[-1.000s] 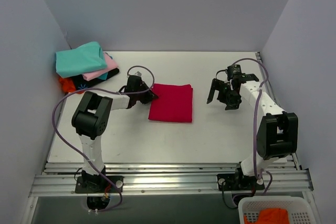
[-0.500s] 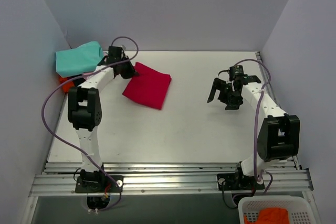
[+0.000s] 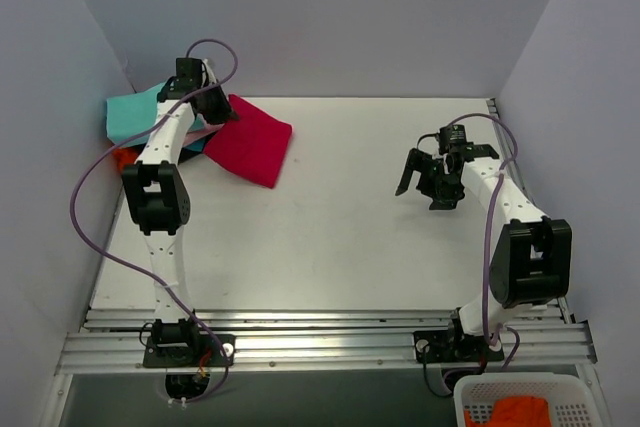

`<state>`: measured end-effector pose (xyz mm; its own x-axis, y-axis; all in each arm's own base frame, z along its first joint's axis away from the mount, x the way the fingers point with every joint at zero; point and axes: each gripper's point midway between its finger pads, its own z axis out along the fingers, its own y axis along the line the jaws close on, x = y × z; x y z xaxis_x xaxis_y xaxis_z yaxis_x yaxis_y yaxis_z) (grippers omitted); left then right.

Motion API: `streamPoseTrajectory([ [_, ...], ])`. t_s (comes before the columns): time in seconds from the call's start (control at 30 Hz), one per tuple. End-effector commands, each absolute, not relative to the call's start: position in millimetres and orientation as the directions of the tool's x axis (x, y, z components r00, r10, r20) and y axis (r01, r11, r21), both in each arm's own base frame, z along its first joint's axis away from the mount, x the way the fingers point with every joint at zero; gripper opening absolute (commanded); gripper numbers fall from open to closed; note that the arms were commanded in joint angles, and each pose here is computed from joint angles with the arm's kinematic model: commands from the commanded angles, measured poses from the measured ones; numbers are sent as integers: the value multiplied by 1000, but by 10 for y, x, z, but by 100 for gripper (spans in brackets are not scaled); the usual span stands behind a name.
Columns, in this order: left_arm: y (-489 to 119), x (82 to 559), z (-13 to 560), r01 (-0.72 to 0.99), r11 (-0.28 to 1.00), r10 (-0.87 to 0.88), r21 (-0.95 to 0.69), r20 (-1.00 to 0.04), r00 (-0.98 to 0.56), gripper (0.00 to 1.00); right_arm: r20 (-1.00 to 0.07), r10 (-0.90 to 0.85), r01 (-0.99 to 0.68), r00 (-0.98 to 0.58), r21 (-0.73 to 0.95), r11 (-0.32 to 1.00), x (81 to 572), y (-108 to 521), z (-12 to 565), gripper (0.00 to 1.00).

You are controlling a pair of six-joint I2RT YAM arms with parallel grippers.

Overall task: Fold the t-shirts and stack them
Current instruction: Neatly place the folded tshirt to the corner

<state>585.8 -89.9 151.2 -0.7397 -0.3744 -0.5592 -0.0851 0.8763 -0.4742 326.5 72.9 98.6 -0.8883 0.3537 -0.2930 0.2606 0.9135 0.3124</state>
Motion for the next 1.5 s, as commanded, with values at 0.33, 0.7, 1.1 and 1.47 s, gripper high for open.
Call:
streamPoseTrajectory([
  [0.33, -245, 6209, 2620, -7, 776, -532, -631, -647, -546, 2, -235, 333, 269, -913, 265, 926, 3106, 657, 739, 100],
  [0.7, 536, 6200, 3453, 57, 670, -677, -740, -641, -362, 2, -162, 329, 285, -931, 242, 927, 2946, 658, 390, 100],
  [1.1, 1087, 6022, 3782, 48, 653, -724, -756, -641, -254, 2, -144, 326, 284, -934, 251, 925, 2956, 749, 297, 100],
  [1.47, 1707, 5813, 3780, -26, 641, -758, -767, -628, -176, 2, -139, 314, 272, -939, 257, 927, 2886, 887, 276, 100],
])
